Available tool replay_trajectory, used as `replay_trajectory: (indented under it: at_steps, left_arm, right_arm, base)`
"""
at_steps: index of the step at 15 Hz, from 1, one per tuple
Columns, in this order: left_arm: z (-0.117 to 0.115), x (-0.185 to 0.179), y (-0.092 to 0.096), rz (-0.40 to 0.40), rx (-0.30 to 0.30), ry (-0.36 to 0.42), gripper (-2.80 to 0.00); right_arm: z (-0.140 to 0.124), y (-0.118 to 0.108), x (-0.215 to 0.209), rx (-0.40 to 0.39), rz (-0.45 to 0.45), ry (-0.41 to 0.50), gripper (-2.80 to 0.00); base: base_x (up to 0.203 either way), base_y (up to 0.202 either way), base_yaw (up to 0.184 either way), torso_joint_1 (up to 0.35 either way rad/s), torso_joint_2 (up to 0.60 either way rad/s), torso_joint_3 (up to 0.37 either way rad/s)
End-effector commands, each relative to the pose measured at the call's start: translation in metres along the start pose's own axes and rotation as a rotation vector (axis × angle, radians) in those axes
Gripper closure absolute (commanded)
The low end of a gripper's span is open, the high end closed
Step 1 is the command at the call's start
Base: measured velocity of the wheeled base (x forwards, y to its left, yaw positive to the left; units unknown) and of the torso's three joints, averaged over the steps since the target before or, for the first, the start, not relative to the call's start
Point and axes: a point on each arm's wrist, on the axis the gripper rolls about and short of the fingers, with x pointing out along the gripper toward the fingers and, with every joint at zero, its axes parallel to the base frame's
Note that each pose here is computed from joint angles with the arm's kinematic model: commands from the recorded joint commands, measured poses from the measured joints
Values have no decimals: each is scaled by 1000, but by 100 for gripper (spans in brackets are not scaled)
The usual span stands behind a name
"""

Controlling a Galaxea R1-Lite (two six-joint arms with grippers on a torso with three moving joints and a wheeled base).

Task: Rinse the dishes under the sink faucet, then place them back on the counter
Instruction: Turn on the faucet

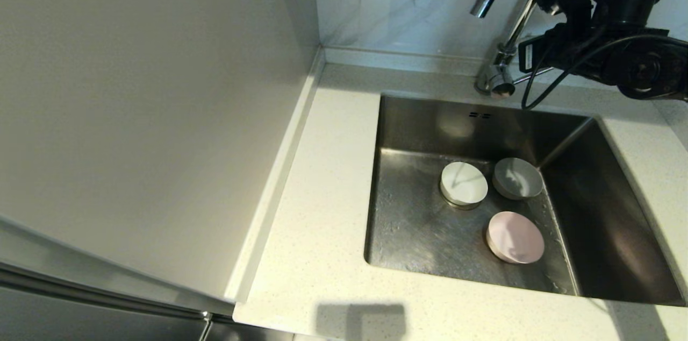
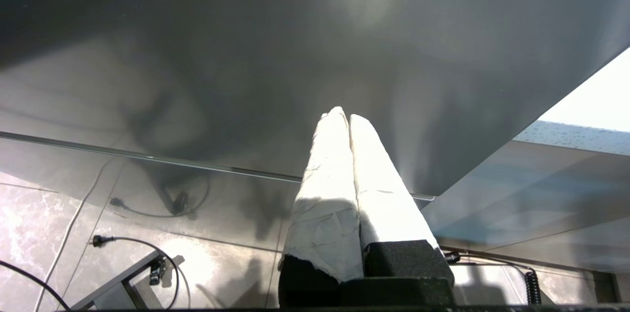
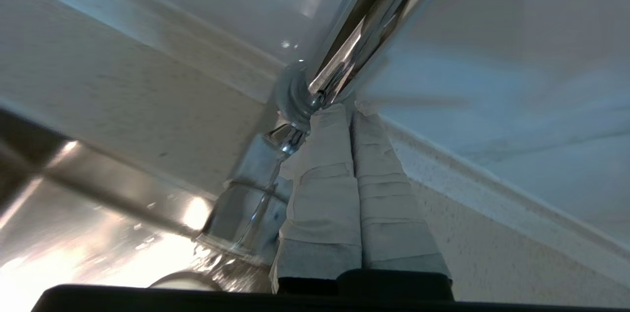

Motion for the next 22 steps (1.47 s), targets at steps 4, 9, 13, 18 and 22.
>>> replay_trajectory:
  at_steps: [4, 9, 13, 18, 22]
  left_arm:
    - [0, 0, 0, 0, -1, -4, 0]
    - [0, 0, 0, 1, -1, -3, 0]
    - [0, 0, 0, 1, -1, -3, 0]
    - [0, 0, 0, 1, -1, -3, 0]
    - [0, 0, 0, 1, -1, -3, 0]
  right_arm:
    - [-27, 8, 20, -57, -12, 63, 0]
    - [-27, -12, 9, -177, -54, 117, 0]
    - [-26, -29, -18, -267, -26, 241, 0]
    - [-31, -32, -42, -307, 13, 330, 0]
    - [-19, -37, -52, -306, -13, 302, 0]
  base:
    - [0, 0, 0, 0, 0, 0]
    - [0, 0, 0, 0, 0, 0]
    - [0, 0, 0, 0, 0, 0]
    - [0, 0, 0, 0, 0, 0]
    - [0, 0, 0, 0, 0, 0]
